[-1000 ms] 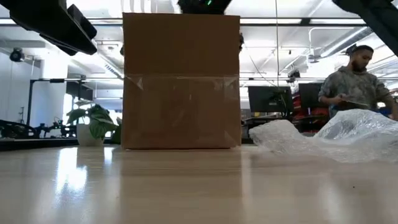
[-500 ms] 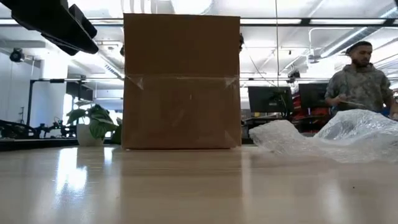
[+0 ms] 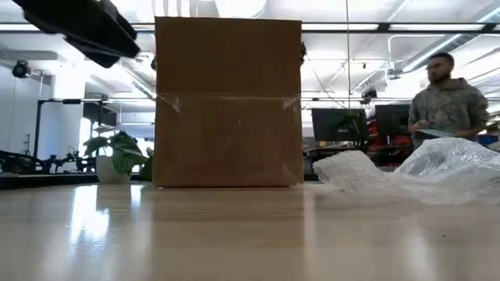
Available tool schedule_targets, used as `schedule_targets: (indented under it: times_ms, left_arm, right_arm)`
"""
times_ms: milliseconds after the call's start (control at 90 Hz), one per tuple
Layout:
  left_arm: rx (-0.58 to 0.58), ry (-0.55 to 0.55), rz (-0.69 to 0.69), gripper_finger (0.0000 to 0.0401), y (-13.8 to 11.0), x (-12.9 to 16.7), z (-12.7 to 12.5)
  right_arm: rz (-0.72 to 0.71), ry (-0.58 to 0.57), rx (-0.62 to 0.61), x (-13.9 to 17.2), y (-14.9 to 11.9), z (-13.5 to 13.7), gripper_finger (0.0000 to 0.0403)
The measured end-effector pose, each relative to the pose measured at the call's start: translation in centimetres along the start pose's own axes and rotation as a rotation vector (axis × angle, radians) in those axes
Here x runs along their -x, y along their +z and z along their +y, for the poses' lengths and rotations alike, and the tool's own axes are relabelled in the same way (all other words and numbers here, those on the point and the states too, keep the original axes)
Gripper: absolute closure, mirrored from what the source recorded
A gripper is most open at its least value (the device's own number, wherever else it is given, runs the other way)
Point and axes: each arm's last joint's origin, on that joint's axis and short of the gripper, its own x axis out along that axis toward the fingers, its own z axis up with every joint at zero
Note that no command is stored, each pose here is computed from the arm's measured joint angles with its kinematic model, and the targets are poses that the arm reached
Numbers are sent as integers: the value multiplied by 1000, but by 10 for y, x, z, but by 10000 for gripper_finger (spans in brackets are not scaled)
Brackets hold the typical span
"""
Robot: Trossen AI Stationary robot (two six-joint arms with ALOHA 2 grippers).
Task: Wrap mug
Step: Wrap the yellow mug using the bubble wrap
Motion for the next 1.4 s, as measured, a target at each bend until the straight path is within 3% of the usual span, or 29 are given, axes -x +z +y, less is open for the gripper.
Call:
schedule_targets:
  times_ms: [211, 389, 500, 589, 722, 1067, 1211, 1400]
  left_arm:
    - [21, 56, 28, 401, -2, -32, 0]
    - [111, 79, 47, 401, -5, -49, -9]
    - [88, 113, 69, 401, -13, -55, -12]
    - [89, 115, 74, 401, -14, -56, -13]
    - [101, 110, 67, 401, -13, -54, -14]
    - [108, 83, 24, 401, -1, -40, -13]
    - [105, 85, 27, 401, -1, -39, -13]
    - [125, 108, 50, 401, -10, -46, -10]
  right_arm:
    - [-21, -99, -32, -74, -23, 26, 192]
    - [-62, -32, -45, -157, -31, 42, 195]
    - [-27, -43, -34, -206, -40, 44, 200]
    - [45, -49, -37, -235, -46, 44, 203]
    - [90, 36, -33, -268, -47, 55, 202]
    - [-142, 282, 183, -295, 19, 109, 208]
    - [-218, 333, 330, -270, 54, 123, 207]
    - [-73, 252, 428, -222, 63, 110, 213]
